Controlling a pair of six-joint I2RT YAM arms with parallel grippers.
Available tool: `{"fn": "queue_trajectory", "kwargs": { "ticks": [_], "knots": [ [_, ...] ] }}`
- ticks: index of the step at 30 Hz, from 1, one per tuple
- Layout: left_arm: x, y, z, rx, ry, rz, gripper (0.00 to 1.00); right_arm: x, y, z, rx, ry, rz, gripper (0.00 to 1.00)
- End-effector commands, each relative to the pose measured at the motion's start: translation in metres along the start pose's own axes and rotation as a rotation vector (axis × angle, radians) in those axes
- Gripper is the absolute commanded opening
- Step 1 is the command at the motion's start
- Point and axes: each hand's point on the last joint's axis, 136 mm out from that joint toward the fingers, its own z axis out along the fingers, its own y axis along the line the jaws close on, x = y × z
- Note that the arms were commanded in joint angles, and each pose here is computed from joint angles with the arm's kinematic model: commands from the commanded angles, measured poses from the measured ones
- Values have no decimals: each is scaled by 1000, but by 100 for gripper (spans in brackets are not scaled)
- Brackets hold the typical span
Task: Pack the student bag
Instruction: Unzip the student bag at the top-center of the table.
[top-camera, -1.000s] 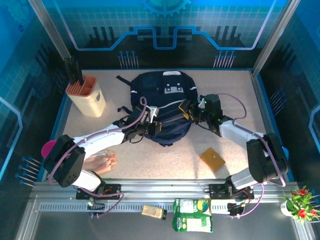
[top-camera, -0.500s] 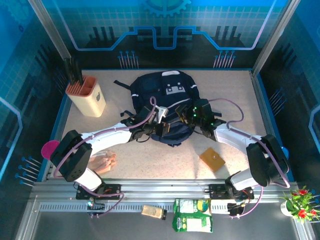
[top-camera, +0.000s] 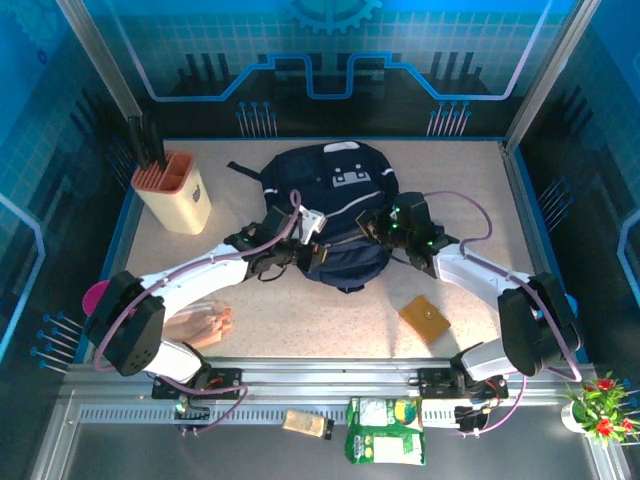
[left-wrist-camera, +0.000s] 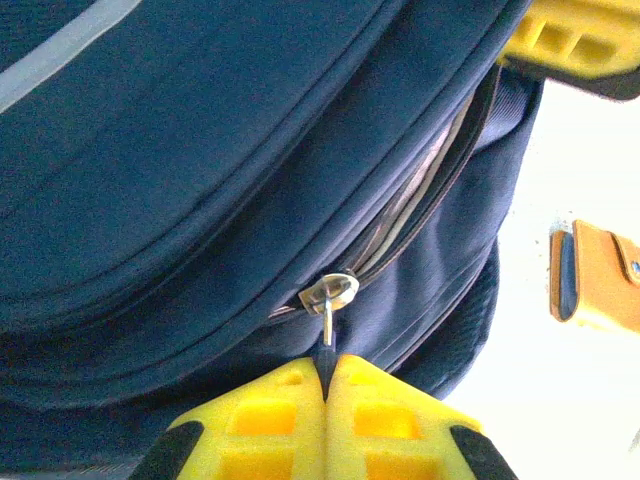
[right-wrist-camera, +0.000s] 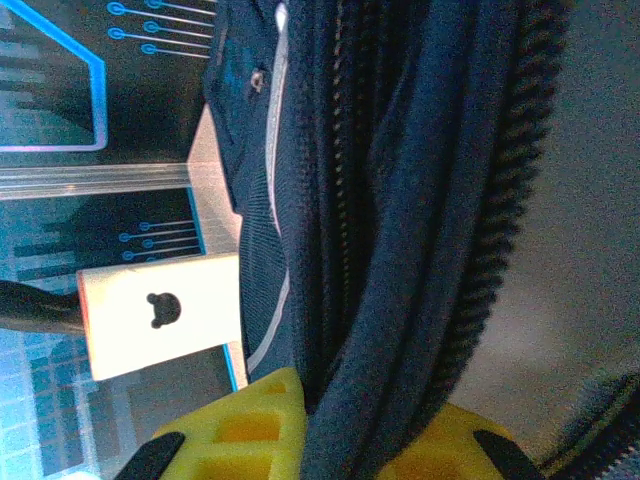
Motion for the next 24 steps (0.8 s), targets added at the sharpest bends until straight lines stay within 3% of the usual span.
{"fn": "queue_trajectory", "kwargs": {
  "ticks": [1,12,18,24],
  "knots": [
    [24,15,-13,-7,78,24,0,-31,27,-19,-66,-71,-54,11],
    [36,83,-17,-162,87,-98,0,-37,38,-31,-101,-43,-73,10],
    [13,124,-21,-196,41,-180,0,-34,36,-30,-99,-18,-78,10],
    [-30,160,-20,-206,-77,-223,0,-26,34,-27,-100,25,-85,10]
  ]
}}
